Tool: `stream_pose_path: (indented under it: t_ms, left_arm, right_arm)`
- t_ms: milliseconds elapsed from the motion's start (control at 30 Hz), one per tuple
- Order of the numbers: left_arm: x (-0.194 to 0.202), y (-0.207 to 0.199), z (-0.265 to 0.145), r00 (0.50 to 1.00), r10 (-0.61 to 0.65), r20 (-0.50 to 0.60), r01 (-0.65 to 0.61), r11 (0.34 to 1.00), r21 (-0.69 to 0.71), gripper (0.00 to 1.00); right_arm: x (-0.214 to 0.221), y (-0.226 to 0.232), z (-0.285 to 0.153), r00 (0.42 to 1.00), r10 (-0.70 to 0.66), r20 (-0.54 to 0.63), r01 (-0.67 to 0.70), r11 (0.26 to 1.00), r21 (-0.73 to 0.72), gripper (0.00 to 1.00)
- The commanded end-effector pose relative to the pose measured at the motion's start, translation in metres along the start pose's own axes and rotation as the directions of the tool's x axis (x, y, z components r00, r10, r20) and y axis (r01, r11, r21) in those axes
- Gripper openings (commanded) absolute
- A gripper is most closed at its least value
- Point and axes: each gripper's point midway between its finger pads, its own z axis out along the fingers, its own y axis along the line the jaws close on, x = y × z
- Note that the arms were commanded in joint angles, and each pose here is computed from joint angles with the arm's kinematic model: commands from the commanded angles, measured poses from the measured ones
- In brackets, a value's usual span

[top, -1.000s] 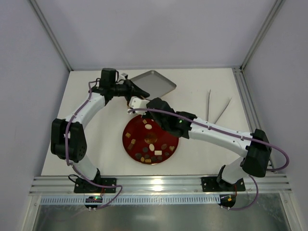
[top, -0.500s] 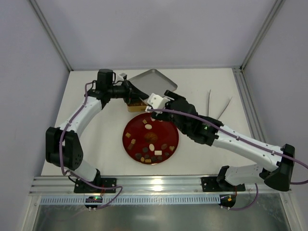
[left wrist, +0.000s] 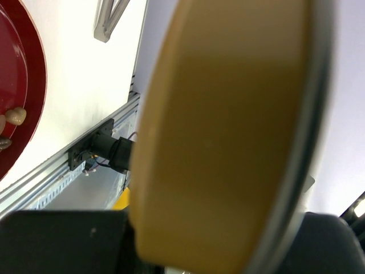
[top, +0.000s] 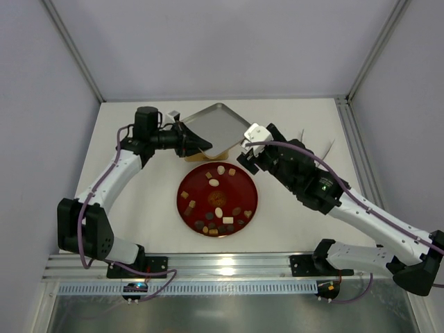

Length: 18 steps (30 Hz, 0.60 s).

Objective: Pack the chocolate

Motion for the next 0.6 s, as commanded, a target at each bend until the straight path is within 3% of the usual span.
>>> stream_pose_path:
  t_ms: [0, 300, 567]
  left_arm:
    - [0.013, -0.014, -0.007, 0.998, 0.06, -0.033, -0.058, 0.997, 0.056, 0.0]
    - [0.028, -0.006, -0.013, 0.998, 0.004, -0.062, 0.0, 0.998, 0.058, 0.0]
    - [0.057, 0.009, -0.028, 0.996, -0.006, -0.085, 0.014, 0.996, 0.092, 0.0]
  right_arm:
    - [-0.03, 0.0, -0.008, 0.993, 0.086, 0.079, -0.081, 0.994, -0.073, 0.8]
    - [-0.036, 0.027, -0.025, 0.995, -0.006, 0.101, 0.026, 0.981, -0.194, 0.8]
    - [-0.024, 0.055, -0.039, 0.975, -0.217, 0.048, 0.221, 0.969, -0.108, 0.79]
